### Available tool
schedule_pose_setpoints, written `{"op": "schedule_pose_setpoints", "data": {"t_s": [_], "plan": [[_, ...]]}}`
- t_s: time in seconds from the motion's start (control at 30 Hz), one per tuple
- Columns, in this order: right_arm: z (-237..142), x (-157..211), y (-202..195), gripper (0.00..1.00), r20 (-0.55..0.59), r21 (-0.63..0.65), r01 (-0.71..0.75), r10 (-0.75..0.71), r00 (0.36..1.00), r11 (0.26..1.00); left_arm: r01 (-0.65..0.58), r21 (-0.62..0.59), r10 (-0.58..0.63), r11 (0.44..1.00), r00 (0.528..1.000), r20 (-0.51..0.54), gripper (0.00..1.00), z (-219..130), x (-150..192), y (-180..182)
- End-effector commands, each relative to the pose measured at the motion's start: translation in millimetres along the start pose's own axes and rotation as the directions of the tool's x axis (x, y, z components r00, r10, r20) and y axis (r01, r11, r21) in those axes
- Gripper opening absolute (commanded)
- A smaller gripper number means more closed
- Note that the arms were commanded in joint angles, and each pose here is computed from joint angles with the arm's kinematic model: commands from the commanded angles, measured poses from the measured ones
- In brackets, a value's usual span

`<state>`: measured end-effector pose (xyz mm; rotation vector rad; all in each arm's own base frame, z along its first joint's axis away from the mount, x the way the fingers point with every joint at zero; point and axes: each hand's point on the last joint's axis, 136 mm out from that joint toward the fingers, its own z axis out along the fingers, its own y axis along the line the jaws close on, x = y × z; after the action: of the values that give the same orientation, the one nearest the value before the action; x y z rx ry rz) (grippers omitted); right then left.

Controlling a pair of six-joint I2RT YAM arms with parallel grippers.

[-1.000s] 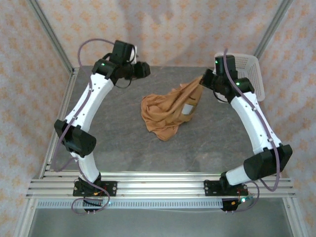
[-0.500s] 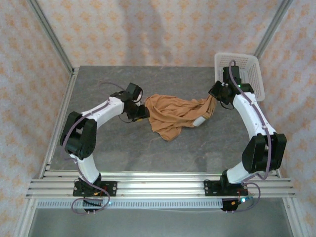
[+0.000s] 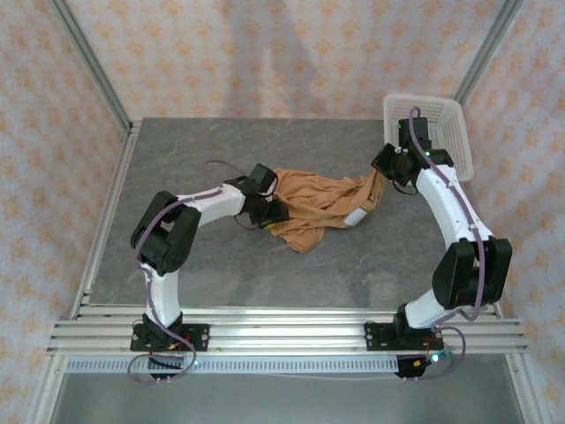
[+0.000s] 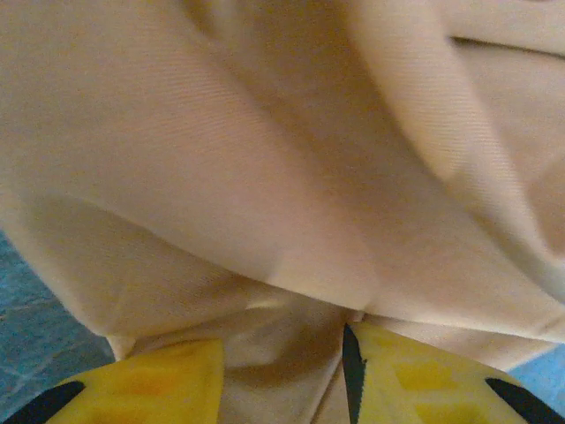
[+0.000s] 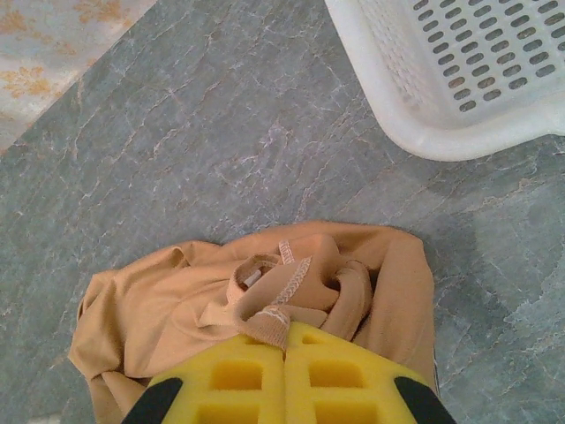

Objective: Fold the inside-out t-shirt

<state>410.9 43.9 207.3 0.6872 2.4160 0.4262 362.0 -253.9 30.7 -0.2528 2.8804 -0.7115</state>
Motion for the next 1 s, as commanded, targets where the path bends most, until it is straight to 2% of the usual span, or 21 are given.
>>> {"op": "schedule_pose_setpoints", "data": {"t_s": [0.0, 0.17, 0.27, 0.77, 0.97], "plan": [[-3.8, -3.3, 3.8, 0.0, 0.015, -0.015, 0.004, -0.004, 1.0, 1.0, -0.006, -0.064, 0.01, 0.998, 0.999, 0.051, 0.44, -13.1, -8.9, 5.7], [0.3, -1.5, 3.7, 0.0, 0.004, -0.017, 0.003, -0.003, 1.0, 1.0, -0.027, -0.083, 0.035, 0.996, 0.995, 0.097, 0.47, -38.0, -11.2, 3.7], [-0.6, -3.0, 4.5, 0.0, 0.01, -0.019, 0.004, -0.004, 1.0, 1.0, -0.029, -0.096, 0.038, 0.995, 0.995, 0.09, 0.47, -39.6, -6.6, 8.5], [-3.4, -3.9, 8.1, 0.0, 0.009, -0.034, -0.001, 0.001, 1.0, 0.999, 0.001, -0.102, 0.004, 0.995, 0.999, 0.048, 0.47, -10.0, 2.9, 19.4], [-3.4, -4.6, 9.3, 0.0, 0.01, -0.038, -0.004, 0.004, 1.0, 0.999, 0.028, -0.11, -0.025, 0.994, 0.999, 0.034, 0.38, 7.2, 4.7, 27.8]]}}
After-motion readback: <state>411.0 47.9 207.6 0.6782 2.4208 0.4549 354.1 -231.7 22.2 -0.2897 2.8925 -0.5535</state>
